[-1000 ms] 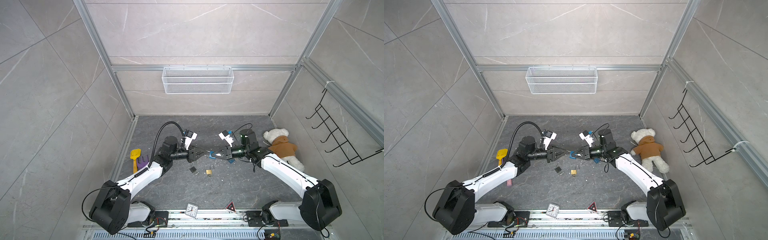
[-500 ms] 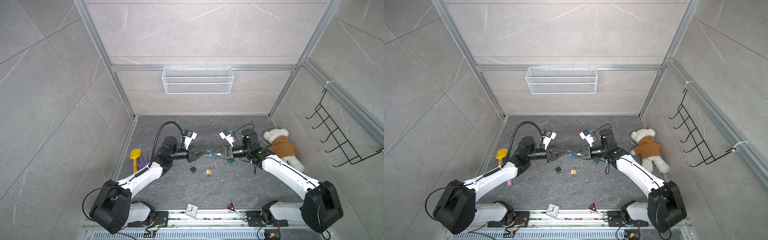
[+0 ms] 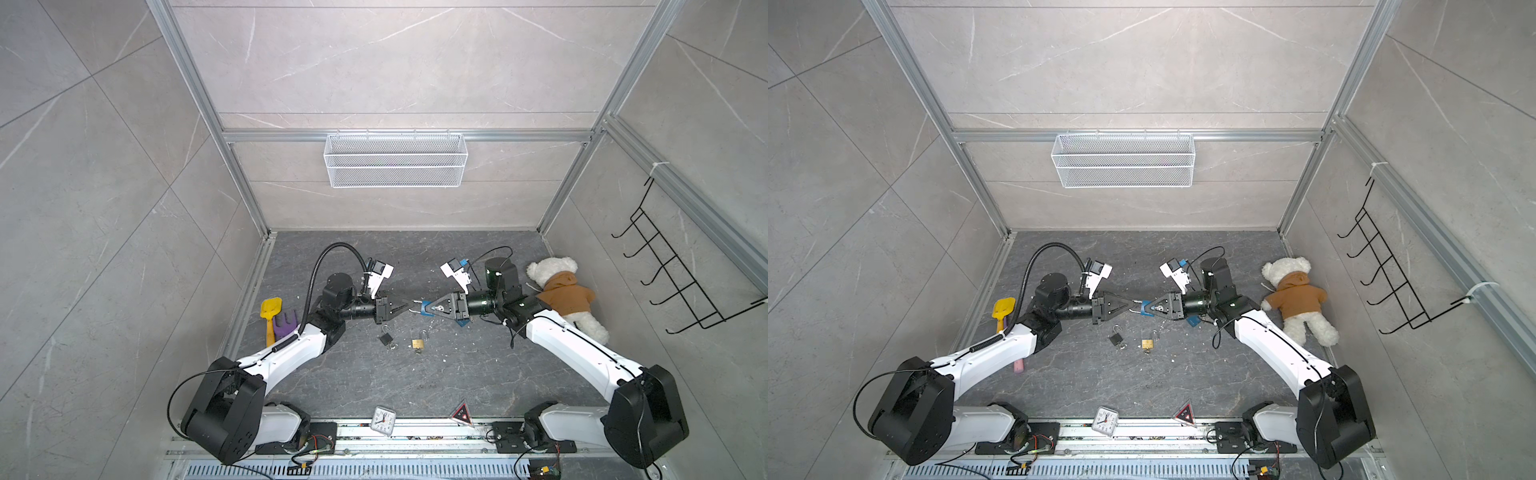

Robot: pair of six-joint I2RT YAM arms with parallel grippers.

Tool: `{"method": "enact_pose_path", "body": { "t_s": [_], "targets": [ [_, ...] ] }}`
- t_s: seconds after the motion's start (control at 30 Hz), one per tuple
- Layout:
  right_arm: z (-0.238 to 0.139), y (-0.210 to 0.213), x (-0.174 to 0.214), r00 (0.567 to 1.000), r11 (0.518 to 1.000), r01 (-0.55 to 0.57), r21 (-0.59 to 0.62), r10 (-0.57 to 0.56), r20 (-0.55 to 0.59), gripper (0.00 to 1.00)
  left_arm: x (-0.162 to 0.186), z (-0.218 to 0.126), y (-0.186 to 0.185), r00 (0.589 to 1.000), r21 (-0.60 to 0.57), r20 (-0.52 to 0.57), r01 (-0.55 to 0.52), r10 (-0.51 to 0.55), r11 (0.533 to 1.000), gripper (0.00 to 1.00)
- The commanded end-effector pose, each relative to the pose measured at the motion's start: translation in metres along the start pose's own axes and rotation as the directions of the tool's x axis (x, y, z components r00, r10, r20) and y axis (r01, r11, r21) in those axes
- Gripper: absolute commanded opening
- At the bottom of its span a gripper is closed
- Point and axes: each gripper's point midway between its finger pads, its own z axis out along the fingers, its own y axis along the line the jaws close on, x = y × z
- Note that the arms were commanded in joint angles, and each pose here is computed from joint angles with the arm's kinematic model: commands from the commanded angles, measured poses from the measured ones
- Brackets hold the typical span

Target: Lock with the key

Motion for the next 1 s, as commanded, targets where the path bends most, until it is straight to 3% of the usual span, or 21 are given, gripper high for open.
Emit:
{"method": "enact_pose_path", "body": {
  "t_s": [0.0,0.97],
  "targets": [
    [-0.004,-0.005,-0.004,0.998,0.997,0.047,0.061,-0.049,0.032,0.0,-0.003,-0.001,-0.024,0.998,0.083,0.005,-0.059,0.059,0.995,0.0],
    [0.008,-0.02,-0.012,0.997,0.998,0.048,0.033,-0.049,0.054,0.0,0.015,0.028,-0.045,0.996,0.17,-0.044,-0.073,0.082,0.983,0.0]
  ]
}}
